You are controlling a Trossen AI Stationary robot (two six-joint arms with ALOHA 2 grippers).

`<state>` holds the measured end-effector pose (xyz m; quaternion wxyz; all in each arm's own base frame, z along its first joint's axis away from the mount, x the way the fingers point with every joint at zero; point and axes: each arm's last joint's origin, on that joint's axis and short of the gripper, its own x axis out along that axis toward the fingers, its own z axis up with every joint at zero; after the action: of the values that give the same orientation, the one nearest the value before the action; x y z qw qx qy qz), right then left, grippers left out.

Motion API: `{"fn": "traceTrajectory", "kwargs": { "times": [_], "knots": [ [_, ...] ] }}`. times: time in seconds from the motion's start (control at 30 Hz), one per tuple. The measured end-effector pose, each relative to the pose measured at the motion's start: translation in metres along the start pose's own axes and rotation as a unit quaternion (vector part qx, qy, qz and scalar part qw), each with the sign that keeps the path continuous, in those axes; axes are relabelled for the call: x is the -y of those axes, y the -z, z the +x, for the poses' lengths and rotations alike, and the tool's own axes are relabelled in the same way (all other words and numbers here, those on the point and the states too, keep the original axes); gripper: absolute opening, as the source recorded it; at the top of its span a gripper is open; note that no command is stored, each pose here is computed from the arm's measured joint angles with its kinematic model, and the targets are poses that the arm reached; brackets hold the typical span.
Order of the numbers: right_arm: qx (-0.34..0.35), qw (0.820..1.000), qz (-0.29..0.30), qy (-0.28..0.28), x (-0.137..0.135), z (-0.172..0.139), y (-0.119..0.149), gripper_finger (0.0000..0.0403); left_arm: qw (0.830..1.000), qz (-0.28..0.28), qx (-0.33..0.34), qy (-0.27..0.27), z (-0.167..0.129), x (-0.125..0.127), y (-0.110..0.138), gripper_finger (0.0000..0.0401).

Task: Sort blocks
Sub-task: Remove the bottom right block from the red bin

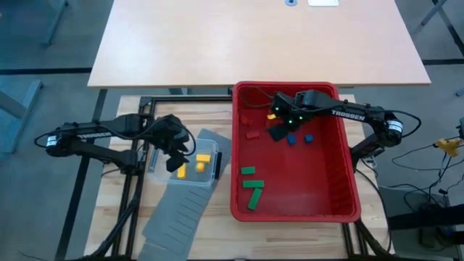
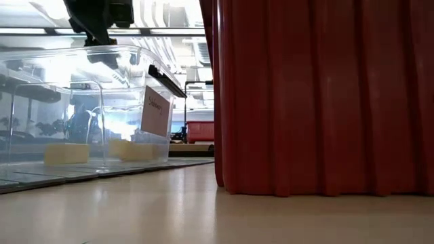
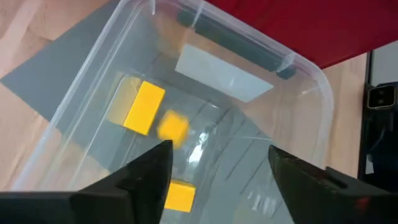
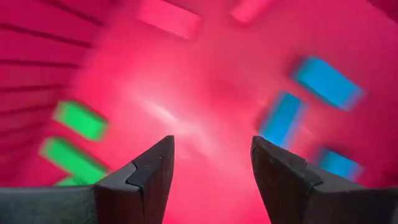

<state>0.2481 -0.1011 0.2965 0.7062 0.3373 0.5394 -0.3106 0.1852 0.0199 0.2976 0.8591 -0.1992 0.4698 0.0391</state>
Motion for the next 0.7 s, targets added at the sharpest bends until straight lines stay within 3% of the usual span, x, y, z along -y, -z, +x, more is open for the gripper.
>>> {"fn": "traceTrajectory", "kwargs": {
  "times": [0.27,0.7],
  "knots": [
    [-0.054,0.996,0.044,0.054,0.029,0.026,0.005,0.0185,1.0,-0.019,-0.01,-0.005,0.006,-0.001,-0.002,0.0258],
    [-0.184,0.97,0.091,0.134,0.074,0.082,0.045,0.0185,0.999,-0.043,-0.009,-0.005,0.006,-0.001,-0.002,0.0218]
  ]
}}
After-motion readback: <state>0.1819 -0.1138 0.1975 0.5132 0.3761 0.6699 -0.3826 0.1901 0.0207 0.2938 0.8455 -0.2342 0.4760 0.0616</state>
